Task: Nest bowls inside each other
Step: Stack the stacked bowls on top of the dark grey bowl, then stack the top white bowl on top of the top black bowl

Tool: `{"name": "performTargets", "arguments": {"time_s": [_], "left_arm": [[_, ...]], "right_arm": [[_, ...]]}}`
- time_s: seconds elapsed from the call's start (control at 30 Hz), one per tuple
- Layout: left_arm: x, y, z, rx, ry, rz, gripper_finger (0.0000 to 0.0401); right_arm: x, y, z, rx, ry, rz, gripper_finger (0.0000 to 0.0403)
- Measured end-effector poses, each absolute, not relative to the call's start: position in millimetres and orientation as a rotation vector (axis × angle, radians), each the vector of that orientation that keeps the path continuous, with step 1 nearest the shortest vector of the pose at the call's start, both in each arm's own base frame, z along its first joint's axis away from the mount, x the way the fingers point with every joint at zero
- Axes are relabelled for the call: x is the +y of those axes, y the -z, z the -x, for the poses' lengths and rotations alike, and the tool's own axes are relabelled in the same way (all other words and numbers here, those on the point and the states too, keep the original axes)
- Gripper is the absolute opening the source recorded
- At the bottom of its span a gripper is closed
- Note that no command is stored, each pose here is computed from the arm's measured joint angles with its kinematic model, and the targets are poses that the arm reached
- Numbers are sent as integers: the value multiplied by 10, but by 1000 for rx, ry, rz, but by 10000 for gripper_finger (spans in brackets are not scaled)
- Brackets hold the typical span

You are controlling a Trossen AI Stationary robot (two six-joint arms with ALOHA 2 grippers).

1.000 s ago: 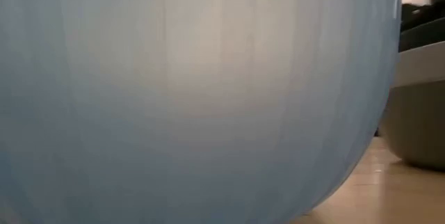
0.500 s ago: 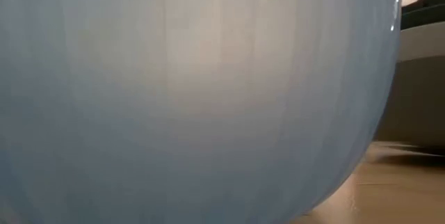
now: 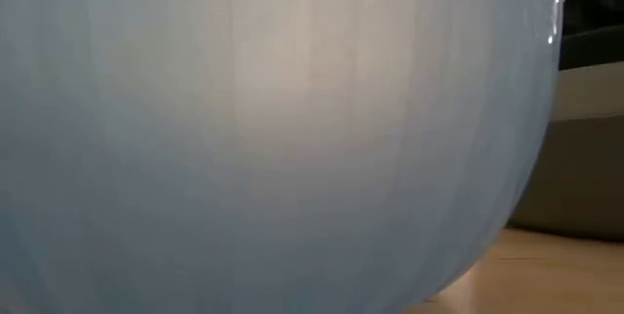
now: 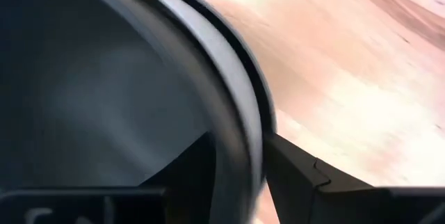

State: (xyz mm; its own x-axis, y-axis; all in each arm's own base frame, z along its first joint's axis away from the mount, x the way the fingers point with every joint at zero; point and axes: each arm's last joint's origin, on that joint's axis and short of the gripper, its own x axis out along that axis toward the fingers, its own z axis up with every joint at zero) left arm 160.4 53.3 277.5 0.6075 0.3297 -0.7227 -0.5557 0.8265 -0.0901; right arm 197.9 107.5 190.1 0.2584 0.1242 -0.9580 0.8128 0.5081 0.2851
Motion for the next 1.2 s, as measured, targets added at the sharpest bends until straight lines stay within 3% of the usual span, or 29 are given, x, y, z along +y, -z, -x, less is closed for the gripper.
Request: {"name": "performTargets", "arguments": {"time_s": [0.6, 0.97, 1.2], "left_arm": [[999, -2363, -1797, 1054, -617, 276, 44], [1376, -2684, -1981, 1137, -608, 218, 62], [1556, -2597, -2100, 1281, -492, 270, 56]], "right_arm": [[1076, -2107, -1983, 1279, 605, -902, 124], [1074, -2417, -2021, 1242, 610, -815, 124], [1072, -2543, -2066, 1163, 595, -760, 124]]}}
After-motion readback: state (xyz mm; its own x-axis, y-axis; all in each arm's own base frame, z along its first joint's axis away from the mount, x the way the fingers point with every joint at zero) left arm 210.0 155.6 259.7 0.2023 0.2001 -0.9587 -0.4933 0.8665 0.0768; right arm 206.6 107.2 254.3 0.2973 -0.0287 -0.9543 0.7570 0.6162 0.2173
